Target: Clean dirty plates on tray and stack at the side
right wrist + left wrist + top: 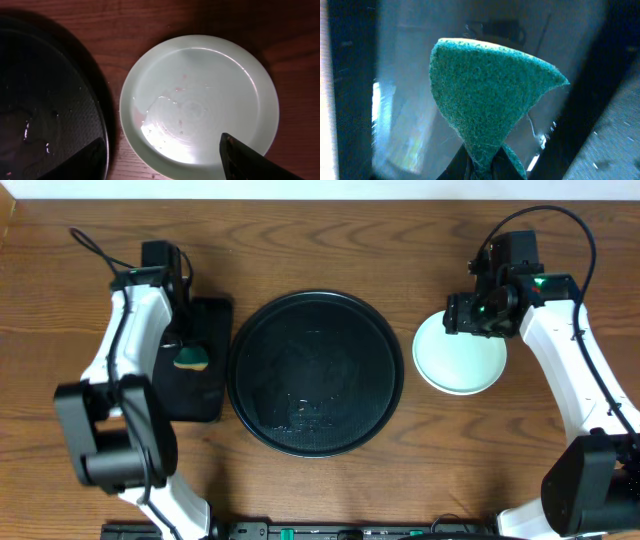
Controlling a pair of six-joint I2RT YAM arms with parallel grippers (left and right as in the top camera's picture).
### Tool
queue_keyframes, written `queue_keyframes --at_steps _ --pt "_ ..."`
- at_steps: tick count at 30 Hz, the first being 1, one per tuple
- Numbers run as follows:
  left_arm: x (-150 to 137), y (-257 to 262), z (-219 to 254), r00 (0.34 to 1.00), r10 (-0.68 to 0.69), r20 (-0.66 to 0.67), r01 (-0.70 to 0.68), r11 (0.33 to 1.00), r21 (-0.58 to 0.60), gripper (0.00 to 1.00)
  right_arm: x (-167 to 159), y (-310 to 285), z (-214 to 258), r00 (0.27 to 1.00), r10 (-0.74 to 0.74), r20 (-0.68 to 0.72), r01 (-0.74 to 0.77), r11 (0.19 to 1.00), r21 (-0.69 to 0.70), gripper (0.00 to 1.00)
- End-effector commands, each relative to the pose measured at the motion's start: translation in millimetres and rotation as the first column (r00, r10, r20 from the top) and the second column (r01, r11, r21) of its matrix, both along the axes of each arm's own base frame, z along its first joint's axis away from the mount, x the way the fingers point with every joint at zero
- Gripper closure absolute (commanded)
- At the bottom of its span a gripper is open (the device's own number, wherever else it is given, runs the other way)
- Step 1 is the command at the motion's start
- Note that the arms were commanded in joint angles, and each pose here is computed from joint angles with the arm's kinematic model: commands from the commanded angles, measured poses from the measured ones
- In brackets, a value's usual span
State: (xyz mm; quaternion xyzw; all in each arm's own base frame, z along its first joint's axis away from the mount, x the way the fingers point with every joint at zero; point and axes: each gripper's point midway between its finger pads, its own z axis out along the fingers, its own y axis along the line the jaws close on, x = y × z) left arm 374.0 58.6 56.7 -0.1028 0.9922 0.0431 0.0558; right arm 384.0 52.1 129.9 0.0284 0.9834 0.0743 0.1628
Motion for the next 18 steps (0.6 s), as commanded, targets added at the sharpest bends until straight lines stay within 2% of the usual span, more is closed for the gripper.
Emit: queue_keyframes --at_steps 1,5,6,8,11,15,17,18 --pt "-3 3 -19 0.999 -0.022 -0.048 0.023 1.0 0.005 0.89 3 3 4 1.0 0.012 0.008 -0.012 1.0 0.0 0.29" --pt "-5 3 -26 0.997 -0.022 -0.068 0.022 1.0 0.002 0.43 0 3 3 1.0 0.012 -0.003 -0.012 1.0 -0.001 0.28" --pt "-4 3 -26 0.998 -0.022 -0.065 0.022 1.0 0.003 0.39 0 3 3 1.0 0.012 -0.004 -0.012 1.0 -0.001 0.28" --pt "-2 3 -21 0.998 -0.022 -0.053 0.022 1.0 0.004 0.34 -1 3 2 1.0 0.012 -0.007 -0.012 1.0 -0.001 0.28" --pt "1 3 -3 0.999 -0.015 -0.035 0.016 1.0 0.006 0.34 -2 3 3 1.0 0.012 -0.01 -0.012 1.0 -0.001 0.28" --pt "3 3 46 0.999 0.01 0.031 -0.01 1.0 0.011 0.33 -1 3 13 1.0 0.017 -0.006 -0.017 1.0 -0.003 0.27" --pt "3 3 74 0.995 0.04 0.092 -0.042 0.999 0.011 0.33 1 1 24 0.999 0.042 0.008 -0.042 0.999 -0.017 0.18" --pt "3 3 91 0.987 0.065 0.144 -0.067 0.998 0.009 0.33 2 -1 30 0.999 0.044 0.015 -0.044 0.999 -0.031 0.01"
